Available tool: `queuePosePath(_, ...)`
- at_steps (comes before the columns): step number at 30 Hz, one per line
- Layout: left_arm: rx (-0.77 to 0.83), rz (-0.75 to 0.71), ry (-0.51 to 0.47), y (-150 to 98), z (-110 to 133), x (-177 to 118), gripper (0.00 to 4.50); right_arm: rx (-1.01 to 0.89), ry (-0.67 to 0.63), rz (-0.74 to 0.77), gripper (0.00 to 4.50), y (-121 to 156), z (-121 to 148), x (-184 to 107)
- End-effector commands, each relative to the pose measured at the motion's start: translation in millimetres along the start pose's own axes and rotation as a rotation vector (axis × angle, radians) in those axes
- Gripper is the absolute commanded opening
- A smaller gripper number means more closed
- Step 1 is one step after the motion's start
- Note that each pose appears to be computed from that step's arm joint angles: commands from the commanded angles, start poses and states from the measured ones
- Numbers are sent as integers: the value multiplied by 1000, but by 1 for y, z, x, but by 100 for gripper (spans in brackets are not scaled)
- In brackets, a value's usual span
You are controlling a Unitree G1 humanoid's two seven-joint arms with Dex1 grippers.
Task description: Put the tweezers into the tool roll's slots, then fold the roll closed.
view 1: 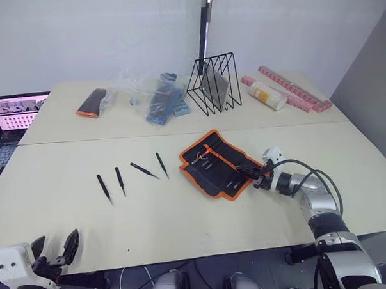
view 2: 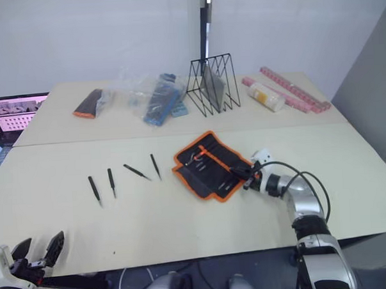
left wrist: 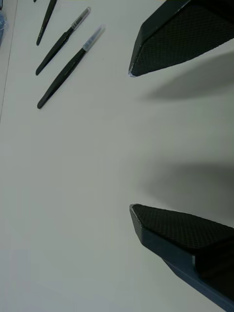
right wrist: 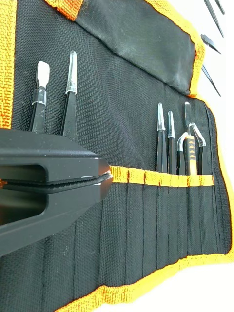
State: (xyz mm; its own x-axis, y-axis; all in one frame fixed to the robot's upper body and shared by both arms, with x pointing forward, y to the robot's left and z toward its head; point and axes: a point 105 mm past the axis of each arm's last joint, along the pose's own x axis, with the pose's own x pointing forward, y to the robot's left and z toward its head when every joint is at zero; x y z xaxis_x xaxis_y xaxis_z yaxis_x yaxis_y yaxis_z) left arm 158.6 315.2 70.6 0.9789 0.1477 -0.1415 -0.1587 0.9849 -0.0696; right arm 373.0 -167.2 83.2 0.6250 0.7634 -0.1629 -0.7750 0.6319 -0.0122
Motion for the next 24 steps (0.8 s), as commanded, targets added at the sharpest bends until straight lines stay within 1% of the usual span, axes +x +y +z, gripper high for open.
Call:
queuePosePath(1, 50, -7, -23, -4, 6, -4, 443, 20, 45, 8, 0, 4, -14, -1)
queuePosePath(3, 88, -33, -10, -9, 3, -5, 443, 21, 48, 8, 0, 4, -15, -2)
queuePosePath(8, 80, -16, -40, -13, 4, -3, 443, 17, 57, 11, 0, 3, -16, -4)
queuePosePath(11, 73, -24, -48, -21, 5, -1, 443, 16, 57, 10, 0, 3, -16, -5)
queuePosePath(16, 80, -9, -91, -34, 15, 9, 443, 18, 57, 6, 0, 2, -16, -6)
queuePosePath(17, 62, -4, -93, -37, 16, 13, 443, 19, 55, 3, 0, 2, -16, -6)
queuePosePath(18, 43, 11, -84, -38, 16, 17, 443, 19, 54, 0, 0, 2, -16, -6)
queuePosePath(20, 32, 39, -35, -42, 10, 27, 443, 20, 52, -3, 0, 2, -15, -6)
queuePosePath(24, 13, 90, -28, -58, 17, 44, 443, 19, 53, -3, 0, 3, -15, -6)
